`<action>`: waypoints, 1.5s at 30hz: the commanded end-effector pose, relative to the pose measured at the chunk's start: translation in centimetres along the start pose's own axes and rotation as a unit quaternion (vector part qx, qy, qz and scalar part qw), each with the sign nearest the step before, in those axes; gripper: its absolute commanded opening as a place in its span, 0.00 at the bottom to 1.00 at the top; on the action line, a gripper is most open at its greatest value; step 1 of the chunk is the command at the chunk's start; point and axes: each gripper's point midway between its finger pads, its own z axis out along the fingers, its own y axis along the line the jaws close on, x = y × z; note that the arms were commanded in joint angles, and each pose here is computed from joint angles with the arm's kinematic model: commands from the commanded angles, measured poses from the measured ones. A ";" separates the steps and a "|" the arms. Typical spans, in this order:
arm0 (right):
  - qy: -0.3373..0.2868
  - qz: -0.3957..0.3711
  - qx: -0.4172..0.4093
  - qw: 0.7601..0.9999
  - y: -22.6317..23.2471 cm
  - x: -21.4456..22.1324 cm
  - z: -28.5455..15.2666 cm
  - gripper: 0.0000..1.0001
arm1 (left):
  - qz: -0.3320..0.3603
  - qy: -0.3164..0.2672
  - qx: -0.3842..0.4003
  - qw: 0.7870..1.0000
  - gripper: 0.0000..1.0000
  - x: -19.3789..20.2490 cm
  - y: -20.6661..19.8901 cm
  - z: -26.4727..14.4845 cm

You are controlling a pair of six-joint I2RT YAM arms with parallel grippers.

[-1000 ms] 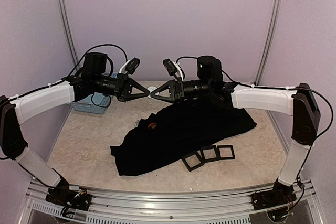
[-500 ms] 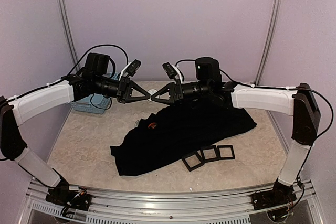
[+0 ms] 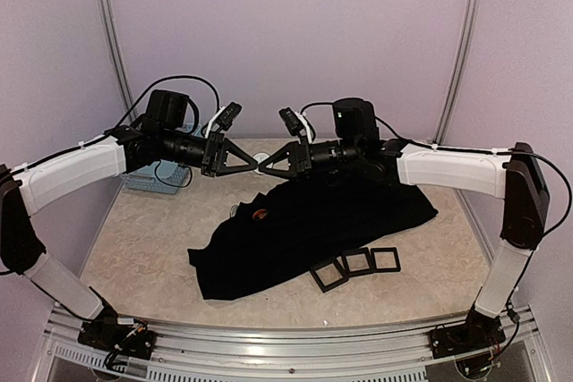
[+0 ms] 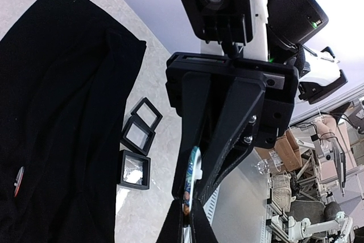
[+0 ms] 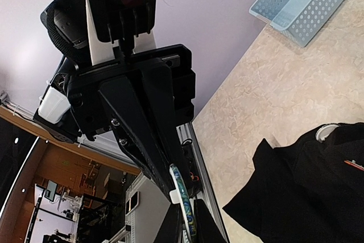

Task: Remove the brooch from the garment
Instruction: Close the brooch at the center of the board.

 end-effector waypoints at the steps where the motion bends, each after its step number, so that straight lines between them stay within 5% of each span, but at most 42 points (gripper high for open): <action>1: -0.022 0.051 0.093 0.994 -4.9 0.4 -1.0 0.07 | 0.060 -0.007 0.057 0.997 0.00 -0.9 -5.2 -1.0; 45: -0.050 0.076 0.146 0.985 -6.4 1.1 -2.8 0.06 | 0.010 -0.040 0.036 0.999 0.00 -0.9 -3.6 -2.7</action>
